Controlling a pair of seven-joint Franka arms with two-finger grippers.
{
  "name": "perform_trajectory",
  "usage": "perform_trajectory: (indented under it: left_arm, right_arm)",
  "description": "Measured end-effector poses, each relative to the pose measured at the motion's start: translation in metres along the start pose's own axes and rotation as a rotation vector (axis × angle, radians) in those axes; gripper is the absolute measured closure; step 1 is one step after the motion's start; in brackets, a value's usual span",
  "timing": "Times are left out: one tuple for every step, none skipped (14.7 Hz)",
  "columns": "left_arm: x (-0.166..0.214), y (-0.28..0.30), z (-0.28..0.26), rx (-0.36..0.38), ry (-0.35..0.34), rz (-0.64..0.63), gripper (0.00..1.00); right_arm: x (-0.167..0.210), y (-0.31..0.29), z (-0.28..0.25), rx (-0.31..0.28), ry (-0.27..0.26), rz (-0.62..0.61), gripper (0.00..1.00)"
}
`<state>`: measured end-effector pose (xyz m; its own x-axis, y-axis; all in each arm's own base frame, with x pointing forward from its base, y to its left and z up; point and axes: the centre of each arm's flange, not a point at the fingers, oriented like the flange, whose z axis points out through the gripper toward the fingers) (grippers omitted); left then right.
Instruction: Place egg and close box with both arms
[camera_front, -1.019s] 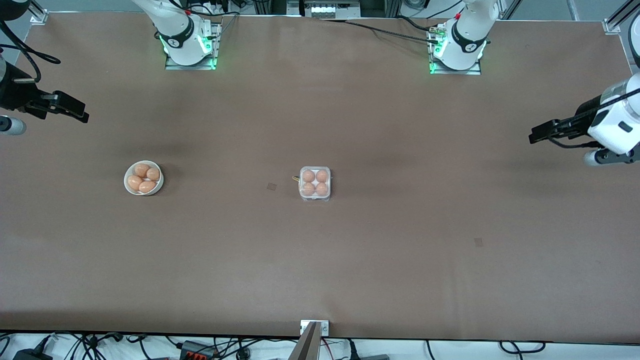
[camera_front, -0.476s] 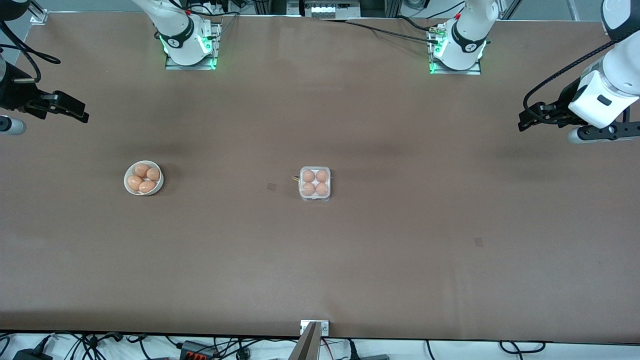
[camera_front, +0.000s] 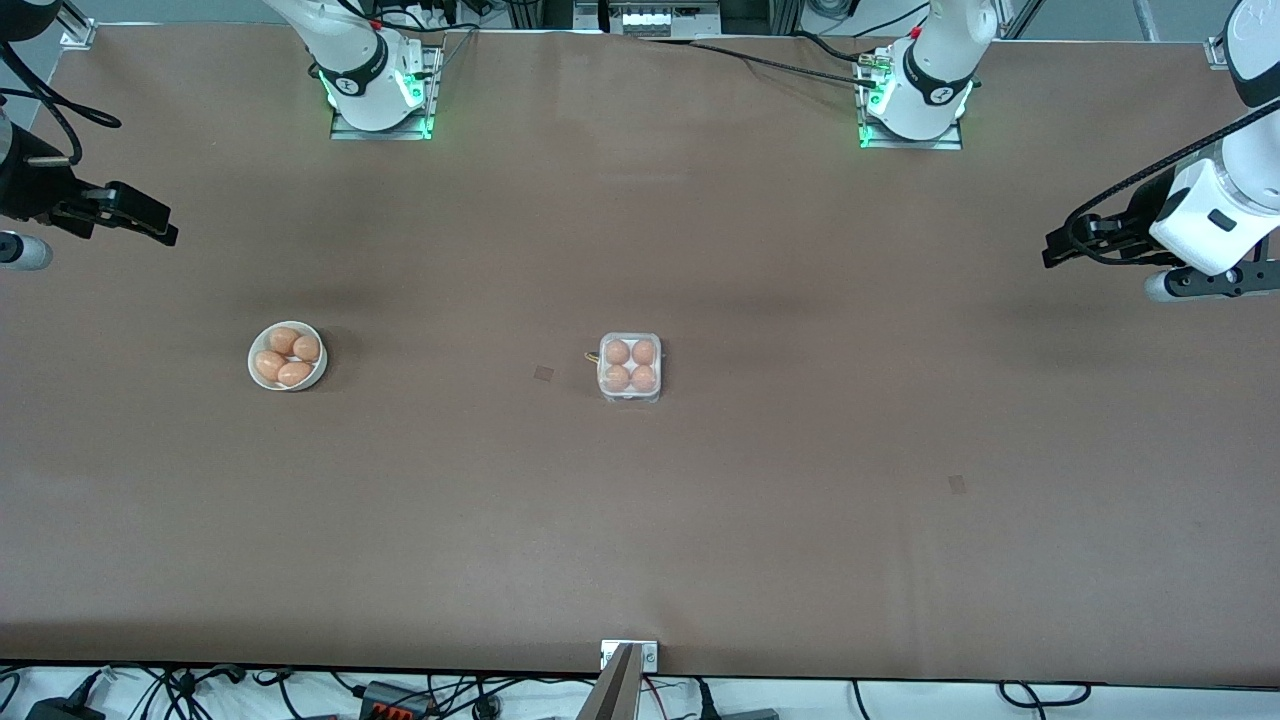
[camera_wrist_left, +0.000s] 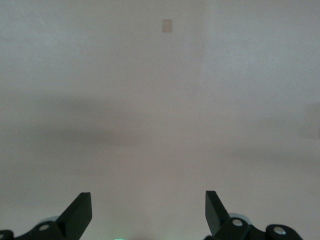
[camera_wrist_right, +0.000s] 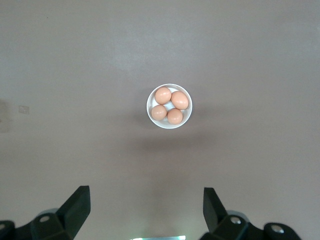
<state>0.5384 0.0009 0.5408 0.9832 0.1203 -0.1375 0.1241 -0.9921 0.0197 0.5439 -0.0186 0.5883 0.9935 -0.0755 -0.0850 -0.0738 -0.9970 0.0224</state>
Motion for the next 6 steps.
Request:
perform_trajectory:
  left_arm:
    - [-0.0003, 0.0005, 0.0, 0.0, -0.002, 0.001, 0.0]
    - [-0.0006, 0.0011, 0.0001, 0.001, -0.004, 0.002, 0.0]
    - [-0.0008, 0.0015, 0.0002, 0.001, -0.005, 0.003, 0.0]
    - [-0.001, 0.0017, 0.0003, 0.001, -0.007, 0.003, 0.0]
    - [-0.001, 0.0017, 0.0003, 0.001, -0.007, 0.003, 0.0]
    - [-0.0011, 0.0017, 0.0003, 0.001, -0.007, 0.002, 0.0]
  right_arm:
    - [0.0, 0.0, 0.0, 0.0, 0.0, 0.0, 0.0]
    - [0.0, 0.0, 0.0, 0.0, 0.0, 0.0, 0.0]
    - [0.0, 0.0, 0.0, 0.0, 0.0, 0.0, 0.0]
    - [0.0, 0.0, 0.0, 0.0, 0.0, 0.0, 0.0]
    - [0.0, 0.0, 0.0, 0.0, 0.0, 0.0, 0.0]
    - [0.0, 0.0, 0.0, 0.0, 0.0, 0.0, 0.0]
